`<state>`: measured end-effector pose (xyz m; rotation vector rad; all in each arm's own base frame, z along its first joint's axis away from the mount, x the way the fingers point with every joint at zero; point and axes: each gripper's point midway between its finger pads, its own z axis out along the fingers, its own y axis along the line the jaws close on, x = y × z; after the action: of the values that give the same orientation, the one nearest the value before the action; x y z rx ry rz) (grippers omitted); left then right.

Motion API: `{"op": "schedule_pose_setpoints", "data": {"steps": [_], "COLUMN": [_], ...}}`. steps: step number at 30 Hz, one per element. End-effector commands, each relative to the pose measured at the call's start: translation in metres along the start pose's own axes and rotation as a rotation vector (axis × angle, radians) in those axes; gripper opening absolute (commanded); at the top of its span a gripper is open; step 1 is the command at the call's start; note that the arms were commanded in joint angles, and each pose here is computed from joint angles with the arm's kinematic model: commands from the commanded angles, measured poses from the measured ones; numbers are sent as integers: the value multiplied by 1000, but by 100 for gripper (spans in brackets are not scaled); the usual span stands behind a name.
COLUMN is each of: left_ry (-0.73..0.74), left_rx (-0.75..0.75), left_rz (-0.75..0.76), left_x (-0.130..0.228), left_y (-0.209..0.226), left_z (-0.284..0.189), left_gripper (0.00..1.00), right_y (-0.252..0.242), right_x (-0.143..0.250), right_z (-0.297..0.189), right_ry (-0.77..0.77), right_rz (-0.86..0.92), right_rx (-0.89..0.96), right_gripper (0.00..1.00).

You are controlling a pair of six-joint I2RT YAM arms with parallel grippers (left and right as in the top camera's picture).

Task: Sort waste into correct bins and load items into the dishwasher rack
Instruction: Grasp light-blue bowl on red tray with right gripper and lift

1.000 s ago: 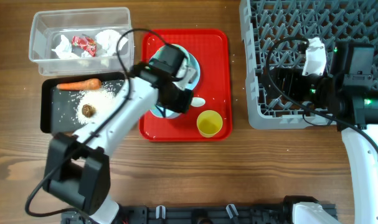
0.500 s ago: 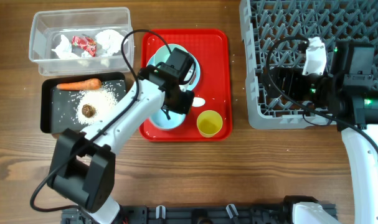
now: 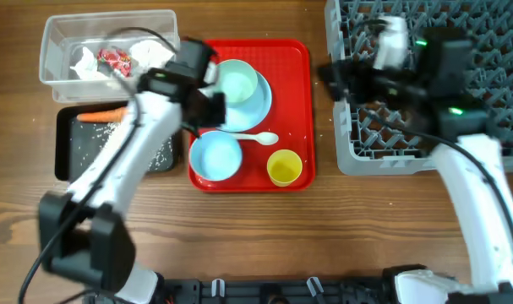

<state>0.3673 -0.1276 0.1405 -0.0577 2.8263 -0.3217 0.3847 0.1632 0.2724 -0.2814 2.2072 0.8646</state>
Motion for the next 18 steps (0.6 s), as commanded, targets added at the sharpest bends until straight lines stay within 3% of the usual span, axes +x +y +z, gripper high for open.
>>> {"op": "schedule_pose_setpoints", "data": {"steps": [1, 3, 5, 13, 18], "left_ry": [-187, -216, -212, -142, -139], "left_rx": [10, -9, -26, -131, -133], "left_rz": [-120, -173, -210, -260, -261], "left_x": [-31, -33, -33, -13, -12], "left_y": [33, 54, 69, 98, 98], "left_z": [-68, -81, -83, -81, -80], "left_gripper": [53, 67, 73, 77, 78], "right_y": [24, 29, 32, 45, 50], "right_x": [27, 53, 86, 194, 212], "right_z": [60, 98, 129, 169, 179], "right_ry": [109, 181, 269, 551, 574], "right_rz": [37, 76, 106, 79, 90], "right_rx": [-64, -48, -28, 81, 130], "right_gripper": [95, 93, 91, 87, 83]}}
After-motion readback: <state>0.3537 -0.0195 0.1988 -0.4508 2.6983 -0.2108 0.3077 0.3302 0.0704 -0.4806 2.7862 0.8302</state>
